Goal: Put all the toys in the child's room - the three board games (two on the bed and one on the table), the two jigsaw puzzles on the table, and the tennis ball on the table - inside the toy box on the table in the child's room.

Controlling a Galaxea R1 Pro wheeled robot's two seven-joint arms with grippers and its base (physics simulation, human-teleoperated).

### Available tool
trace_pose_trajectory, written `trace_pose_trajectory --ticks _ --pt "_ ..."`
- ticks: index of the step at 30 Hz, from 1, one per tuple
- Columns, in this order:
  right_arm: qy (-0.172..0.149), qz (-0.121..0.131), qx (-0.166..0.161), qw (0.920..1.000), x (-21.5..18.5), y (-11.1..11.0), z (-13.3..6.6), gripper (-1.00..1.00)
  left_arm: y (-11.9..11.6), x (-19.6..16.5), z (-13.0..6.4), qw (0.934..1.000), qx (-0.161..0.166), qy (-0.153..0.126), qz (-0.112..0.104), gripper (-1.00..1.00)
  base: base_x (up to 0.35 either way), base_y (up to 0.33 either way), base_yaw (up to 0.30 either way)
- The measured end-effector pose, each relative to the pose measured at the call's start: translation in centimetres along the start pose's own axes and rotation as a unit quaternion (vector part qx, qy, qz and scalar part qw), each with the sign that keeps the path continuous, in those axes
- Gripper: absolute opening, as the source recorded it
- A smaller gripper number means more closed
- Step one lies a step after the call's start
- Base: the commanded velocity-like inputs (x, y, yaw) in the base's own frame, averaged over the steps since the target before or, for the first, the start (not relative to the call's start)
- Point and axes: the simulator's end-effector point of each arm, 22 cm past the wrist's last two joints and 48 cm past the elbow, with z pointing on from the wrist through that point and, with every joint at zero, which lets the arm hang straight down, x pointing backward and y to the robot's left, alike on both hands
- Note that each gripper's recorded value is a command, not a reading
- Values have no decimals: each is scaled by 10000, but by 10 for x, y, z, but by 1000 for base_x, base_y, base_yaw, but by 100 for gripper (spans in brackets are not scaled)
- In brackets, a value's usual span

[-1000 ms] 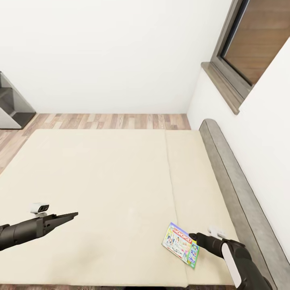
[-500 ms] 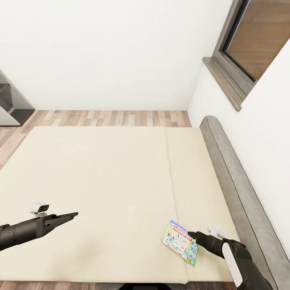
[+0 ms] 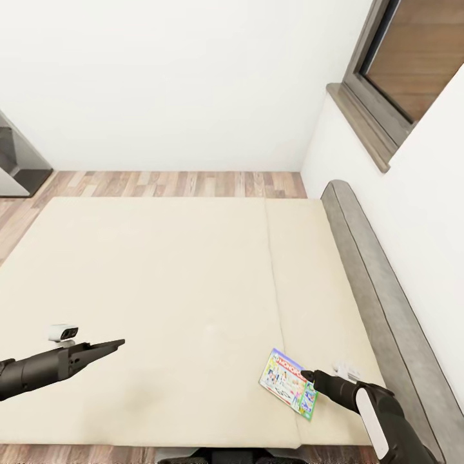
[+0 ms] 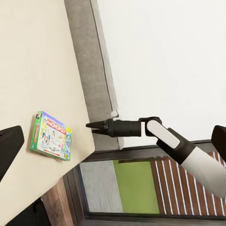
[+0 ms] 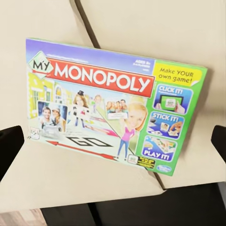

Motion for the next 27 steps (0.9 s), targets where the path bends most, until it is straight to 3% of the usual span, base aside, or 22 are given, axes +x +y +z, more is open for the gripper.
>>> trace_pose_trajectory --ticks 27 --pt "173 49 76 9998 14 -8 12 100 17 8 2 9998 -71 69 -189 100 0 0 0"
